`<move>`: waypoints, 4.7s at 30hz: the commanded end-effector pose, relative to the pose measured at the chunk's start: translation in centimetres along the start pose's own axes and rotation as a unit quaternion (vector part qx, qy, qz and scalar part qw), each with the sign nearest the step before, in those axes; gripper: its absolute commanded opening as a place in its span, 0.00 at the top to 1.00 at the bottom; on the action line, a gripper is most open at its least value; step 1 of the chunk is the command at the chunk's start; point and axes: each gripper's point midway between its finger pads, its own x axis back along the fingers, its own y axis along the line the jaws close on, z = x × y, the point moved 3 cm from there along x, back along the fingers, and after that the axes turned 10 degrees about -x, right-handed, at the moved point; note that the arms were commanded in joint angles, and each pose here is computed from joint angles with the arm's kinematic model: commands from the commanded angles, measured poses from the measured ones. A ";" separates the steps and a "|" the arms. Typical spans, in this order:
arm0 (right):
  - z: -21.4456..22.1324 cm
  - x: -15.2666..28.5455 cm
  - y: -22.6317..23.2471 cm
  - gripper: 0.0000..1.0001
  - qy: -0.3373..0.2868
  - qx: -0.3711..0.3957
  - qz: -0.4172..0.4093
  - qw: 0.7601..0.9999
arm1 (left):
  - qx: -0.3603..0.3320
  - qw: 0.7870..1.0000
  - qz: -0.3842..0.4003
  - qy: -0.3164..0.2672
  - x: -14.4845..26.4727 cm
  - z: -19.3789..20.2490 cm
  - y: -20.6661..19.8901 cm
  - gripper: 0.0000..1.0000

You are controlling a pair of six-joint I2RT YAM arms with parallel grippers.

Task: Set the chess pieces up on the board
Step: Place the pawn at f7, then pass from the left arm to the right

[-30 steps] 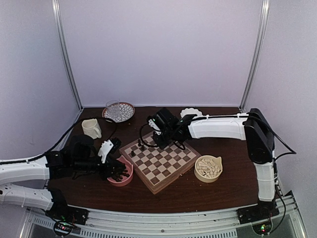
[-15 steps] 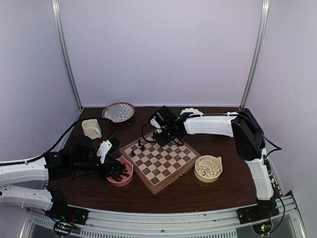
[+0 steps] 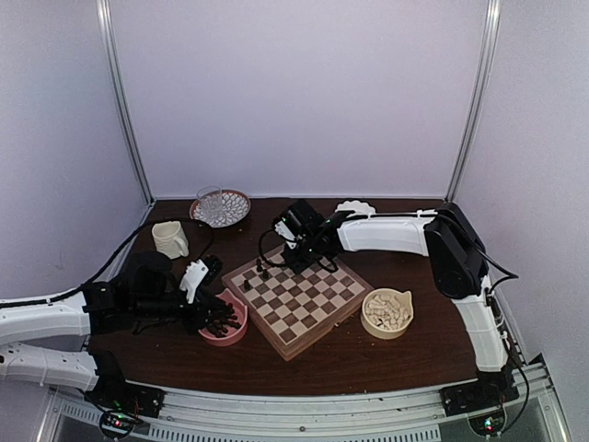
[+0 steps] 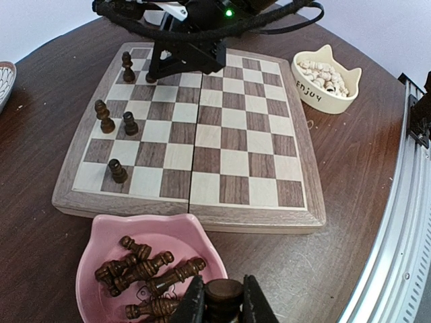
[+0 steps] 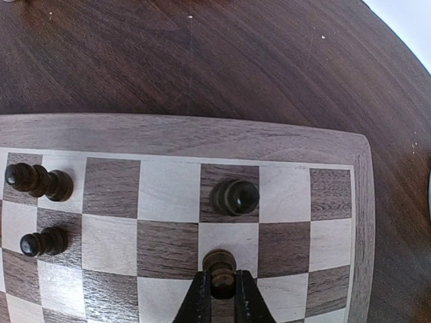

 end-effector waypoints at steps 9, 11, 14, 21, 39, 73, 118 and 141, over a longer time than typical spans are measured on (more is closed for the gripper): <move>-0.7 -0.8 0.2 0.76 -0.011 0.002 0.001 1.000 | 0.003 1.000 0.000 -0.005 -0.2 -0.2 0.0 0.88; -0.8 -0.8 0.3 0.70 -0.011 0.002 -0.001 1.000 | 0.003 1.000 -0.001 -0.004 -0.2 -0.2 0.0 0.88; -0.9 -0.6 0.3 0.69 -0.013 0.002 -0.003 1.000 | 0.003 1.000 -0.002 -0.004 -0.3 -0.1 0.1 0.88; -0.7 -0.8 0.2 0.77 -0.011 0.004 0.000 1.000 | 0.004 1.000 -0.001 -0.003 -0.2 -0.1 0.0 0.88; -0.6 -1.7 -0.6 0.81 -0.011 0.002 0.016 1.000 | 0.005 1.000 -0.001 -0.004 -0.2 -0.2 0.0 0.88; -1.1 7.8 1.7 0.63 -0.092 -0.046 -0.099 0.990 | 0.044 0.999 0.007 -0.015 -1.1 -0.6 -0.1 0.88; 7.5 15.0 10.6 0.50 -0.223 -0.048 -0.342 0.911 | 0.128 0.971 0.088 -0.180 -9.0 -9.3 -2.8 0.93; 7.1 14.8 8.1 0.98 -0.233 -0.083 -0.283 0.927 | 0.149 0.967 0.115 -0.173 -9.6 -8.7 -3.5 0.77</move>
